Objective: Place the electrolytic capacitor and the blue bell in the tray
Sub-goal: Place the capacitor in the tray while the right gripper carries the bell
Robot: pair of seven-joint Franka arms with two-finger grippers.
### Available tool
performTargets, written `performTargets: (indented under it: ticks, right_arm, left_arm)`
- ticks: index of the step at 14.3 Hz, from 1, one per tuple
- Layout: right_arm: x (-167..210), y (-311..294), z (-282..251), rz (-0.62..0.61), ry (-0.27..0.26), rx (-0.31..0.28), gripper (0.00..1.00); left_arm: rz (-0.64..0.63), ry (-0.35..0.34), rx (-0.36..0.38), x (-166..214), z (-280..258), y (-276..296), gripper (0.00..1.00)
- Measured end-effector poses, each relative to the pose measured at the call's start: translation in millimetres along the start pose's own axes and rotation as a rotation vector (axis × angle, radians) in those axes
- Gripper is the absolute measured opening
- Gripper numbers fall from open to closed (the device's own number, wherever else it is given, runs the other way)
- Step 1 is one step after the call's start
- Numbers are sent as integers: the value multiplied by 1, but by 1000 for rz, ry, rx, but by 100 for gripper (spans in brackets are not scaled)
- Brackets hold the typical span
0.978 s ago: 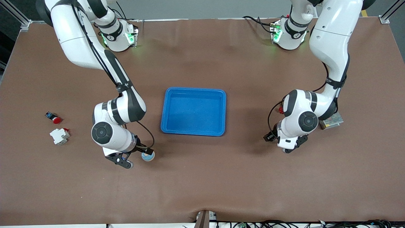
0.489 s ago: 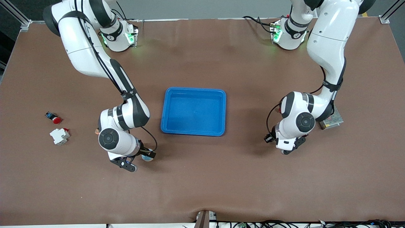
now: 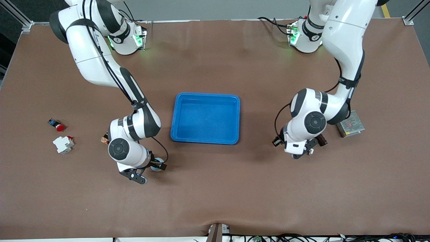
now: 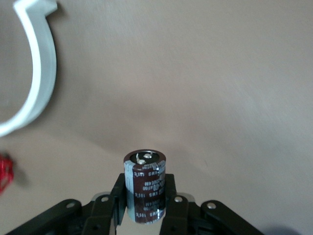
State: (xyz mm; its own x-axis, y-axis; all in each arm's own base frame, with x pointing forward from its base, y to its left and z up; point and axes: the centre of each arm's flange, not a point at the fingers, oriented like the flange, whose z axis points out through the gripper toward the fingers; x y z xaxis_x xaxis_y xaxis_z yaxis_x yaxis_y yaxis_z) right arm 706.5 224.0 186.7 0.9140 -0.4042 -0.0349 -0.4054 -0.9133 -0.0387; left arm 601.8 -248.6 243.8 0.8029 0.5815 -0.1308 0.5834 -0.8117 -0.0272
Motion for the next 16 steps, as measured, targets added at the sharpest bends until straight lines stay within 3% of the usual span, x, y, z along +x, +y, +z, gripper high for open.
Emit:
performTargets:
  ticks: [2, 3, 4, 7, 10, 13, 16]
  right_arm:
    - [0, -1, -1, 12, 2, 2, 80]
    - [0, -1, -2, 24, 3, 2, 66]
    - [0, -3, -3, 34, 4, 4, 64]
    - [-3, -6, -4, 40, 1, 4, 64]
    - [-16, -16, -15, 39, -52, -39, 64]
    - [-42, -35, -60, 42, -93, -78, 64]
    - [-67, -44, -102, 46, -96, -86, 64]
  left_arm:
    - [-14, 1, 3, -28, -13, 14, 34]
    - [-23, 4, 3, -44, -15, 23, 34]
    - [-32, 6, 5, -62, -16, 32, 34]
    - [-53, 10, 17, -128, -8, 60, 34]
    - [-71, 16, 33, -190, 3, 78, 34]
    - [-68, 17, 61, -226, 27, 88, 34]
    - [-68, 22, 64, -245, 63, 94, 34]
